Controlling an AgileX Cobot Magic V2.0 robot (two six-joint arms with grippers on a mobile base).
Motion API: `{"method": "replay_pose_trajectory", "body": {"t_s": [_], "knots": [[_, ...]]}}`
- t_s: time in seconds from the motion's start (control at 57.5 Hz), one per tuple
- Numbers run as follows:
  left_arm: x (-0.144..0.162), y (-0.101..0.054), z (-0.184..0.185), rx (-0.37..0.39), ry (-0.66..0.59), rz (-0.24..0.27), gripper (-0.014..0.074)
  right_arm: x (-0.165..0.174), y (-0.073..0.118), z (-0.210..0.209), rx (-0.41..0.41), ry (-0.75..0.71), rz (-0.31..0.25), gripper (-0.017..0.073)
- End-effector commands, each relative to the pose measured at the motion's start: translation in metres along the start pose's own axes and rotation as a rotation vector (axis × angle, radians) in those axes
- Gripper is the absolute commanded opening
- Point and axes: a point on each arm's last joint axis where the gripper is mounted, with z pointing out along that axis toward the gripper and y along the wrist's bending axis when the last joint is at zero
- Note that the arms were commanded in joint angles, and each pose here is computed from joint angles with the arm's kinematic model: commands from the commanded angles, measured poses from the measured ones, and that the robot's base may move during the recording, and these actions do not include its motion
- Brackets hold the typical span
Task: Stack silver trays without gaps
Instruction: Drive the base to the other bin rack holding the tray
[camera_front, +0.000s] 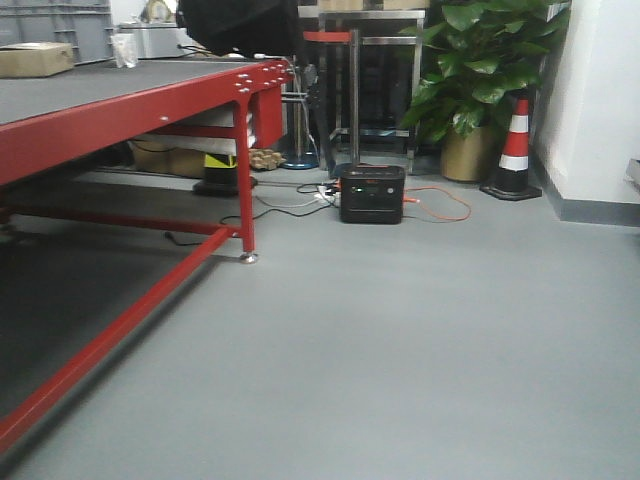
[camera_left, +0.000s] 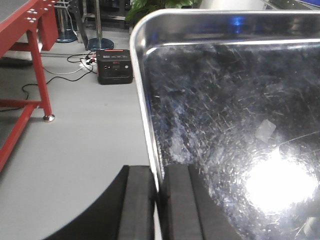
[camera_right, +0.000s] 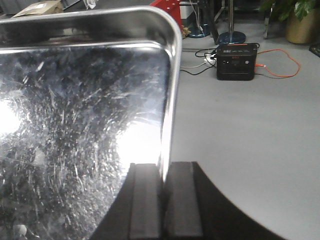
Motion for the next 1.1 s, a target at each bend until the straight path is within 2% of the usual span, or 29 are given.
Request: {"method": "replay_pose_trajectory", "body": {"t_s": [0.0, 1.078], "knots": [[-0.0086, -0.0047, -0.0053, 0.041, -0.065, -0.016, 0.0011, -0.0105, 0.0053, -0.0069, -0.036, -0.077, -0.003, -0.0078], [-0.0088, -0.0041, -0.0053, 0.035, -0.068, -0.004, 0.0011, -0.0105, 0.0053, -0.0069, -0.036, -0.077, -0.003, -0.0078]]}}
